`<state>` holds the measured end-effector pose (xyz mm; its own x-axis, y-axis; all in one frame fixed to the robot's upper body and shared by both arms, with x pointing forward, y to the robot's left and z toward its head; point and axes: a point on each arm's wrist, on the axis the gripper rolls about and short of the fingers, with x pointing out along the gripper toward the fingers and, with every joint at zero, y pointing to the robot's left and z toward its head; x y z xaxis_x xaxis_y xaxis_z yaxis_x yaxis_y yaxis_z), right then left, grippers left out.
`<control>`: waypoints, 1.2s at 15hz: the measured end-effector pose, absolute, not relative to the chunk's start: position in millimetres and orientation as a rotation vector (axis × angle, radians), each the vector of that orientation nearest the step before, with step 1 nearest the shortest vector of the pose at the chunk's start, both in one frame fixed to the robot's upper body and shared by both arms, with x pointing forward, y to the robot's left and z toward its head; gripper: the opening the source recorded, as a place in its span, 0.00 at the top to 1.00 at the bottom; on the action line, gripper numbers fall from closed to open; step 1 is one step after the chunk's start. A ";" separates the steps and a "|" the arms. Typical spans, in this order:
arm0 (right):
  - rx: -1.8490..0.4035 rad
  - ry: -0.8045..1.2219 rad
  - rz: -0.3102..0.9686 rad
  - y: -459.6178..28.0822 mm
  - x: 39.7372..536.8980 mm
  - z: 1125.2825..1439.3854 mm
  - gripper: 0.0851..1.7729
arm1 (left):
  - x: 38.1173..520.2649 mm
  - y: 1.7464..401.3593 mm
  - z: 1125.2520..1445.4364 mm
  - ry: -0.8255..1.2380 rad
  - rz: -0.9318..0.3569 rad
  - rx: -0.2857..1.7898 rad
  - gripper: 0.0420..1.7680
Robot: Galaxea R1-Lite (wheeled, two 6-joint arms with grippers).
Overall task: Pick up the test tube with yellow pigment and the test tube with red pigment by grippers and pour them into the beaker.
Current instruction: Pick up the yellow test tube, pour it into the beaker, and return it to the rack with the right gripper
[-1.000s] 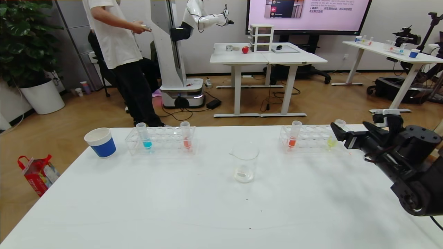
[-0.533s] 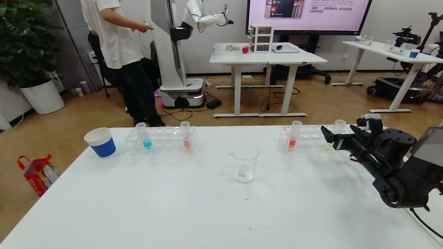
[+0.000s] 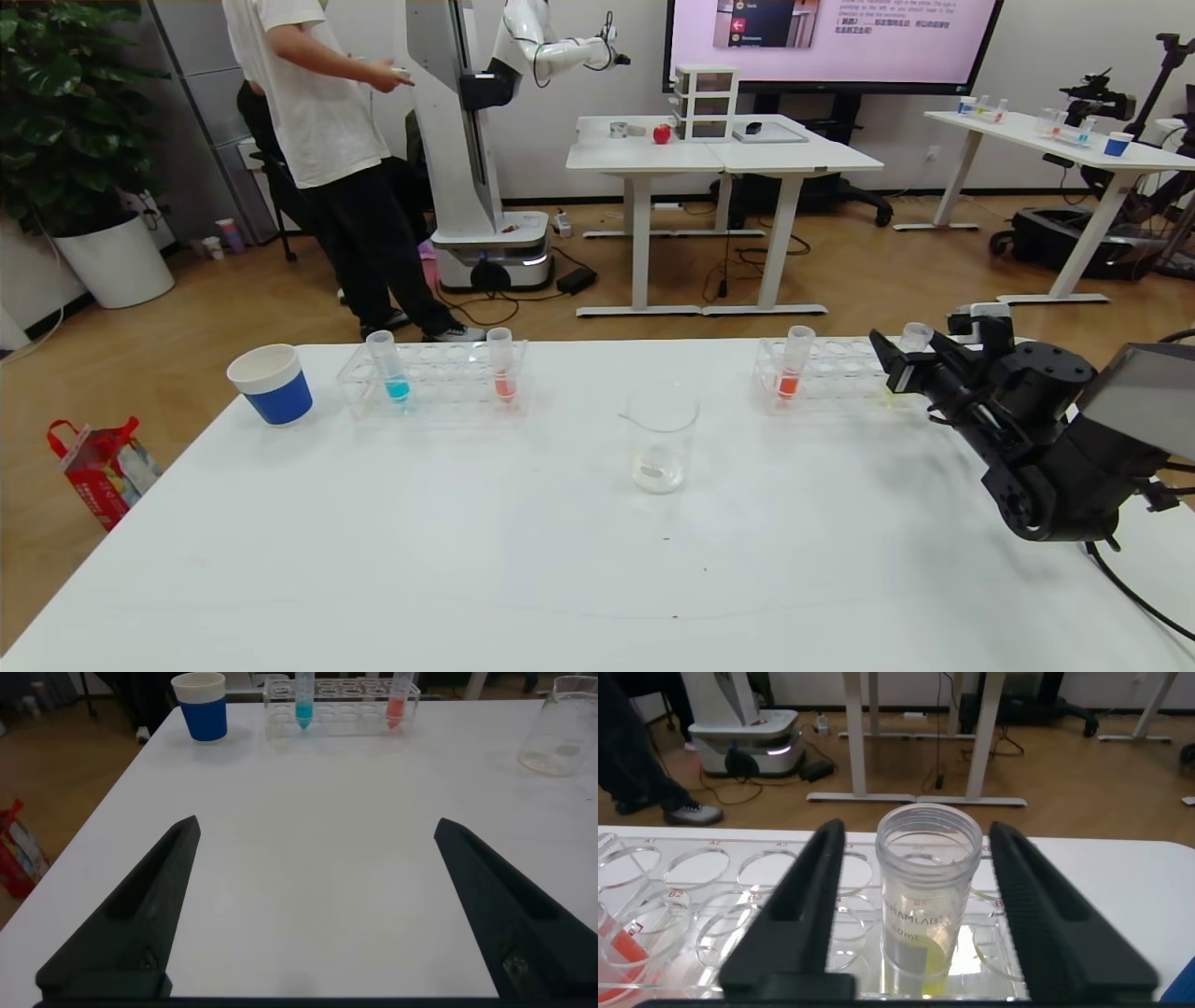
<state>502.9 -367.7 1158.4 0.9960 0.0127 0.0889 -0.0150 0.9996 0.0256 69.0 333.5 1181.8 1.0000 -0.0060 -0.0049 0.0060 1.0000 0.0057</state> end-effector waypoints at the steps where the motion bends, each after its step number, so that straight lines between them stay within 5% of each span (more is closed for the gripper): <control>1: 0.025 -0.091 0.018 -367.6 503.6 1158.2 0.74 | 69.0 333.4 1181.8 0.005 -0.006 0.006 0.01; 2: 0.025 -0.091 0.021 -367.6 503.9 1158.1 0.83 | 69.0 333.4 1181.8 0.005 -0.006 0.006 0.01; 4: 0.025 -0.093 0.023 -367.0 504.3 1158.3 0.69 | 69.0 333.4 1181.8 0.005 -0.006 0.006 0.01; 5: 0.025 -0.093 0.022 -367.0 504.3 1158.3 0.75 | 69.0 333.4 1181.8 0.005 -0.006 0.006 0.01; 11: 0.022 -0.074 0.020 -366.3 504.1 1171.0 0.75 | 69.0 333.4 1181.9 0.004 -0.006 0.006 0.01; 18: 0.019 -0.068 0.034 -365.6 504.7 1251.1 0.75 | 69.0 333.5 1181.9 0.004 -0.006 0.006 0.01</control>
